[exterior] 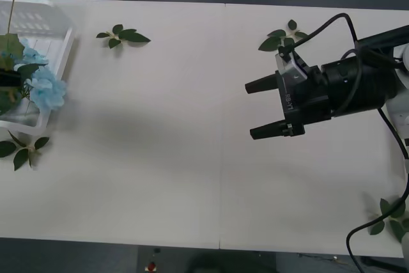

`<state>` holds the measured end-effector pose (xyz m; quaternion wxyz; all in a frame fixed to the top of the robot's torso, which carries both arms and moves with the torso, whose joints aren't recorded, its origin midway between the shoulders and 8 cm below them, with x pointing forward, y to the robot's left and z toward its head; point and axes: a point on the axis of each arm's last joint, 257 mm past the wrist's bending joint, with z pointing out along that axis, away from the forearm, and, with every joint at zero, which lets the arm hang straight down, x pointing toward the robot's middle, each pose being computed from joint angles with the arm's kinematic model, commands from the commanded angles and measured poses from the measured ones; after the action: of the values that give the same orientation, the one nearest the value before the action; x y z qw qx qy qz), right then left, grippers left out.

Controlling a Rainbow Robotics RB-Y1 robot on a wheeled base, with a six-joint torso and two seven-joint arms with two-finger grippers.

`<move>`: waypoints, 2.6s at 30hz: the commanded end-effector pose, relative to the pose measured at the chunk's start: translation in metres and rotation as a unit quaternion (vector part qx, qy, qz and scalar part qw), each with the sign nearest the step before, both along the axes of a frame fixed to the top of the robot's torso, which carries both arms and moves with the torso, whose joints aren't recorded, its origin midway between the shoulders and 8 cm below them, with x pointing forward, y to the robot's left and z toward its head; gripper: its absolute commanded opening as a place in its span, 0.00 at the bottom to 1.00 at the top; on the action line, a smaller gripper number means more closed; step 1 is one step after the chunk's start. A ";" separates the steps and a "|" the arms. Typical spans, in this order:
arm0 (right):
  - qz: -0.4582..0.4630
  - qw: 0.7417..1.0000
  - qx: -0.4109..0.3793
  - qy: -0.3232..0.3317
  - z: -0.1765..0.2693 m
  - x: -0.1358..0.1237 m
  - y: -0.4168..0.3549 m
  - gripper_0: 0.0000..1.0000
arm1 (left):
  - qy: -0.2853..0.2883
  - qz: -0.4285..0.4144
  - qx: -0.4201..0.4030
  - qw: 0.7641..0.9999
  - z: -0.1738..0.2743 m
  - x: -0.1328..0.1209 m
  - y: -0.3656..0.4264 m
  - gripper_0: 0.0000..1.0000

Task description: Put the red flowers into the right box and the blue flowers into the left box

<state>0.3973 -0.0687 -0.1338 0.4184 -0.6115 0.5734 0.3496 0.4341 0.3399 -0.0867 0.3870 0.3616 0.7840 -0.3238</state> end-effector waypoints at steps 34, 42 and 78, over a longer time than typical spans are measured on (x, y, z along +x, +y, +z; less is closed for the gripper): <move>0.067 0.997 -0.002 0.035 -0.019 -0.042 0.035 1.00 | -0.023 0.390 0.363 0.846 -0.148 0.085 0.310 0.05; 0.068 0.997 -0.006 0.031 -0.029 -0.064 0.027 1.00 | -0.027 0.401 0.362 0.841 -0.153 0.087 0.311 0.69; 0.009 0.999 0.034 0.004 -0.023 -0.043 0.053 1.00 | -0.113 0.156 0.059 0.979 0.022 0.073 0.090 0.88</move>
<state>0.3546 -0.0144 -0.1651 0.4263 -0.5929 0.5622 0.3882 0.5208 0.4583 -0.0508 0.4888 0.2739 0.8165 -0.1391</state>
